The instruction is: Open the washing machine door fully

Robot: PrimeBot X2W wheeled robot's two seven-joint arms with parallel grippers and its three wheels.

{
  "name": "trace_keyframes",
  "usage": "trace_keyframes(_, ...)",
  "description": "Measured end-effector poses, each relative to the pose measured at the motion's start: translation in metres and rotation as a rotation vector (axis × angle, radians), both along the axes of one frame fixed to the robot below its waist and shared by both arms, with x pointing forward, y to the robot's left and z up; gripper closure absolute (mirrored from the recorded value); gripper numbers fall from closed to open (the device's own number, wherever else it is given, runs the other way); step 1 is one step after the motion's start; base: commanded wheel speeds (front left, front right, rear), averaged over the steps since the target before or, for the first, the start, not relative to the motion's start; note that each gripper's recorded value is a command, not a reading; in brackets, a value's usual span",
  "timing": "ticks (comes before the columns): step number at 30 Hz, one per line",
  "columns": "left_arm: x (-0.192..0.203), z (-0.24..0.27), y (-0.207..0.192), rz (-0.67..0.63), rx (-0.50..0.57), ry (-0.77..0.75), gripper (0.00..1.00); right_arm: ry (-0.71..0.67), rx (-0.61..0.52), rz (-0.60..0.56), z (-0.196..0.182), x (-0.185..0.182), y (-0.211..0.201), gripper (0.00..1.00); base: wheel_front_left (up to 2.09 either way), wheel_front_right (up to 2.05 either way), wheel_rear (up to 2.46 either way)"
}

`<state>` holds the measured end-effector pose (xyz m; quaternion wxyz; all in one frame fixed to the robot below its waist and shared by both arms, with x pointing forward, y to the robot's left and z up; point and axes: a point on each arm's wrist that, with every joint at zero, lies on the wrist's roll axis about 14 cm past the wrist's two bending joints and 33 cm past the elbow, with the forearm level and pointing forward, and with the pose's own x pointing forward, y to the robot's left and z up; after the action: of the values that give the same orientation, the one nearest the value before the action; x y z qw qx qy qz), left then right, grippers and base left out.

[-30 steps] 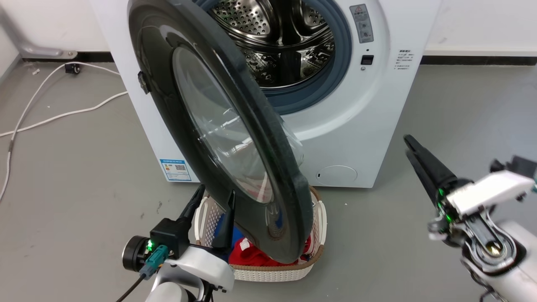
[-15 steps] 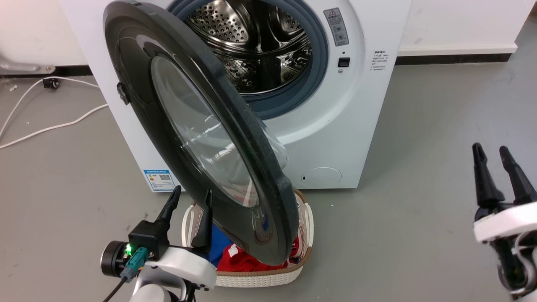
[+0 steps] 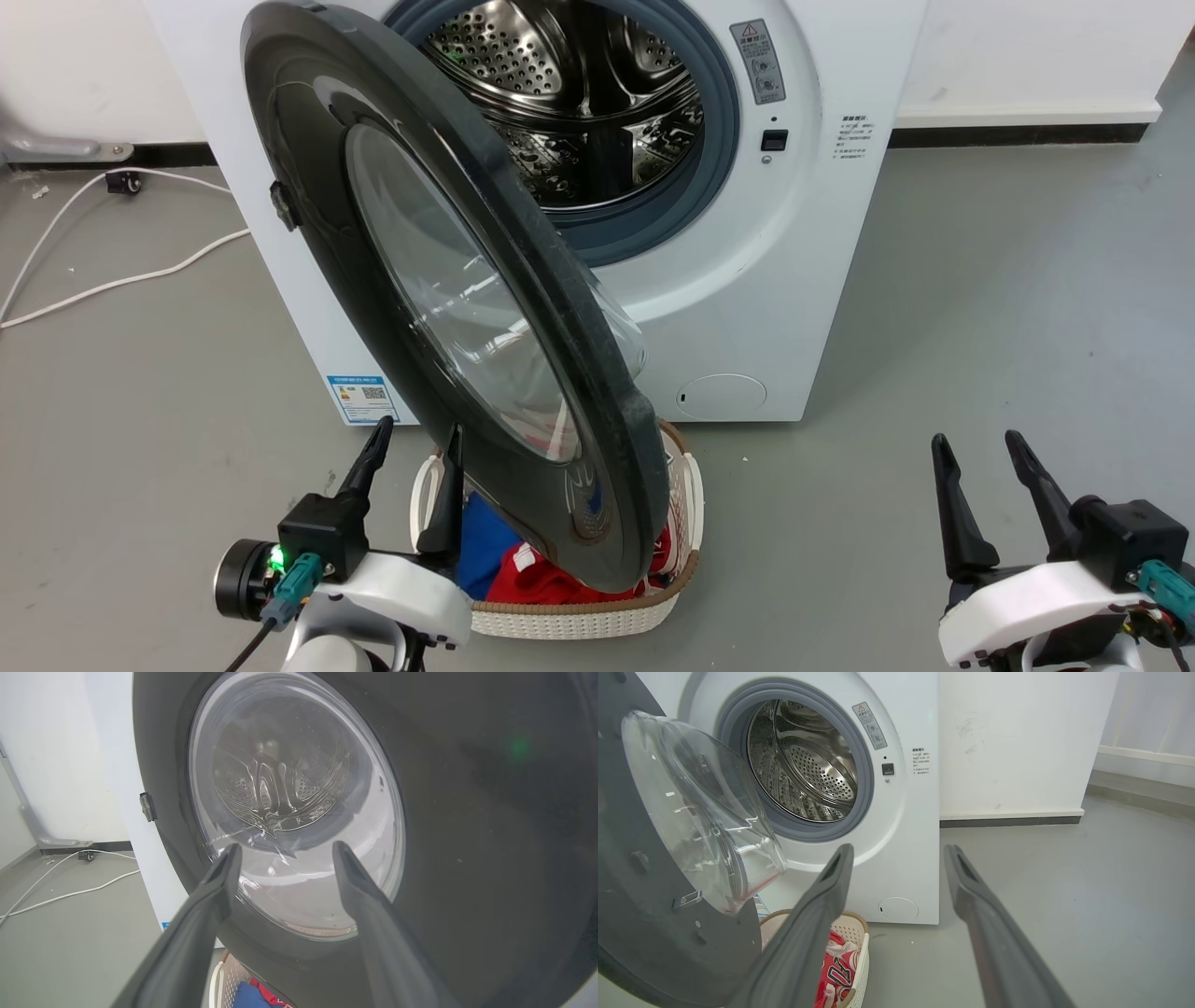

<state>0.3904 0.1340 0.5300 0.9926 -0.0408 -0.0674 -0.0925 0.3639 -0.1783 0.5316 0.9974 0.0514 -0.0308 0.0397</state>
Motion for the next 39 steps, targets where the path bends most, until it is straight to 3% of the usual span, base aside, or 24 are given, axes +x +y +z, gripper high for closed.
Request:
trace_keyframes(21, 0.001, -0.008, 0.001, 0.001, 0.008, 0.024, 0.00, 0.042, -0.056, -0.001, -0.019, 0.002, 0.001, 0.00, 0.00, 0.00, 0.00)
trace_keyframes(22, 0.001, -0.008, 0.001, 0.000, 0.008, 0.024, 0.48, 0.041, -0.056, -0.001, -0.019, 0.002, 0.001, 0.00, 0.00, 0.00, 0.00)
trace_keyframes(23, 0.001, -0.009, 0.001, 0.001, 0.009, 0.026, 0.48, 0.039, -0.055, 0.000, -0.019, 0.002, 0.002, 0.00, 0.00, 0.00, 0.00)
trace_keyframes(24, 0.001, -0.009, 0.001, 0.001, 0.009, 0.027, 1.00, 0.037, -0.049, 0.000, -0.018, 0.002, 0.002, 0.00, 0.00, 0.00, 0.00)
trace_keyframes(32, 0.005, -0.002, 0.003, 0.002, -0.008, 0.009, 1.00, 0.039, -0.038, 0.007, -0.019, 0.002, 0.004, 0.00, 0.00, 0.00, 0.00)
trace_keyframes(39, 0.020, 0.062, 0.016, 0.033, 0.019, -0.179, 1.00, 0.038, -0.034, 0.014, -0.019, 0.004, 0.007, 0.00, 0.00, 0.00, 0.00)
